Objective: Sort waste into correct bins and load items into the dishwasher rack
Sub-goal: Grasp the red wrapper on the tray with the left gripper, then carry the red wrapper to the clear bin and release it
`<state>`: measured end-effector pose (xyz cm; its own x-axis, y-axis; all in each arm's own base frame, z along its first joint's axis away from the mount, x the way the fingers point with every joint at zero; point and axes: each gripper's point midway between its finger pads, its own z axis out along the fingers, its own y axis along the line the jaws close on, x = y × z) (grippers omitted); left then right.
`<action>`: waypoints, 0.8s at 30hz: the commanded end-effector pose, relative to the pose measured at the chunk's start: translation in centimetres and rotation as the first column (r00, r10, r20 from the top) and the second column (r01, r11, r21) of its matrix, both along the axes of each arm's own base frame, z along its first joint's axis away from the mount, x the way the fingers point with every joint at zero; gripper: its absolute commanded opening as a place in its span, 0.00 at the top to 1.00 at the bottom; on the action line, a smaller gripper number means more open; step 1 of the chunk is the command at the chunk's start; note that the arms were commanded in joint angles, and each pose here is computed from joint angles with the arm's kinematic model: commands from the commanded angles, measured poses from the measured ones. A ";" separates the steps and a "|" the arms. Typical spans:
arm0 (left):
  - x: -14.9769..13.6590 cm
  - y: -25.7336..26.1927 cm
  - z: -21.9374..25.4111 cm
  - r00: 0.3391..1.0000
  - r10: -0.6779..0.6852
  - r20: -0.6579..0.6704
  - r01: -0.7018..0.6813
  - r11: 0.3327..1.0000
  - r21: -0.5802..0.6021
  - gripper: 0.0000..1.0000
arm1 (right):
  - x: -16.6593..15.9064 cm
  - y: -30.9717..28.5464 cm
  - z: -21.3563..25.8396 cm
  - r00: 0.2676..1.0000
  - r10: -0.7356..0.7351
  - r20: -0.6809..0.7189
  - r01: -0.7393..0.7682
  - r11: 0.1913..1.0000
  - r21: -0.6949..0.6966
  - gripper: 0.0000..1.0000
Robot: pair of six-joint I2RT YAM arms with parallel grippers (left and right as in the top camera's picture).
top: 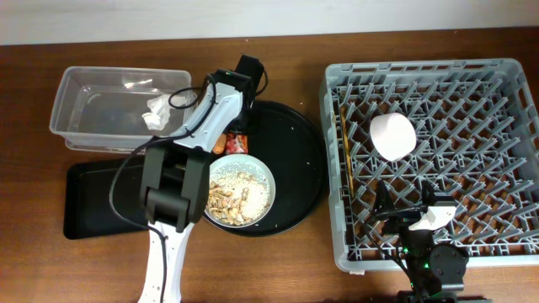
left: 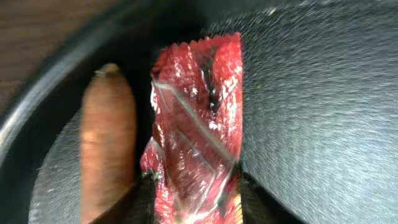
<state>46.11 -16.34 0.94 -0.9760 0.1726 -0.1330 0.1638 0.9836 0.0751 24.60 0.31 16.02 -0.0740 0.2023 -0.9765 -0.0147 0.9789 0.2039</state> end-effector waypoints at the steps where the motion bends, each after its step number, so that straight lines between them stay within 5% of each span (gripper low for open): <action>1: -0.3 -0.1 -1.6 1.000 -0.003 -0.031 0.002 1.000 -0.007 0.66 | 0.0 0.0 -0.2 1.000 0.006 0.001 -0.006 1.000 -0.006 0.02; 6: -0.3 -0.4 -1.6 0.999 -0.005 -0.035 0.004 1.000 -0.026 0.67 | 0.0 0.0 -0.2 1.000 0.006 0.001 -0.006 1.000 -0.006 0.02; 7: -0.3 -0.4 -1.7 0.999 -0.005 -0.037 0.004 1.000 -0.026 0.77 | 0.0 0.0 -0.2 1.000 0.006 0.001 -0.006 1.000 -0.006 0.02; 8: -0.3 -0.4 -1.7 0.999 -0.005 -0.038 0.004 1.000 -0.026 1.00 | 0.0 0.0 -0.2 1.000 0.006 0.001 -0.006 1.000 -0.006 0.02; 12: 0.7 -0.7 0.7 1.000 -0.001 0.000 0.001 0.999 -0.046 1.00 | 0.0 0.0 -0.2 1.000 0.006 0.001 -0.006 1.000 -0.006 0.02; 18: 3.8 3.3 12.6 0.981 0.093 0.172 -0.078 0.993 -0.091 1.00 | 0.0 0.0 -0.2 1.000 0.006 0.001 -0.006 1.000 -0.006 0.02; 24: 3.6 12.2 13.7 0.955 0.242 0.171 -0.249 0.968 0.021 1.00 | 0.0 0.0 -0.2 1.000 0.006 0.001 -0.006 1.000 -0.006 0.02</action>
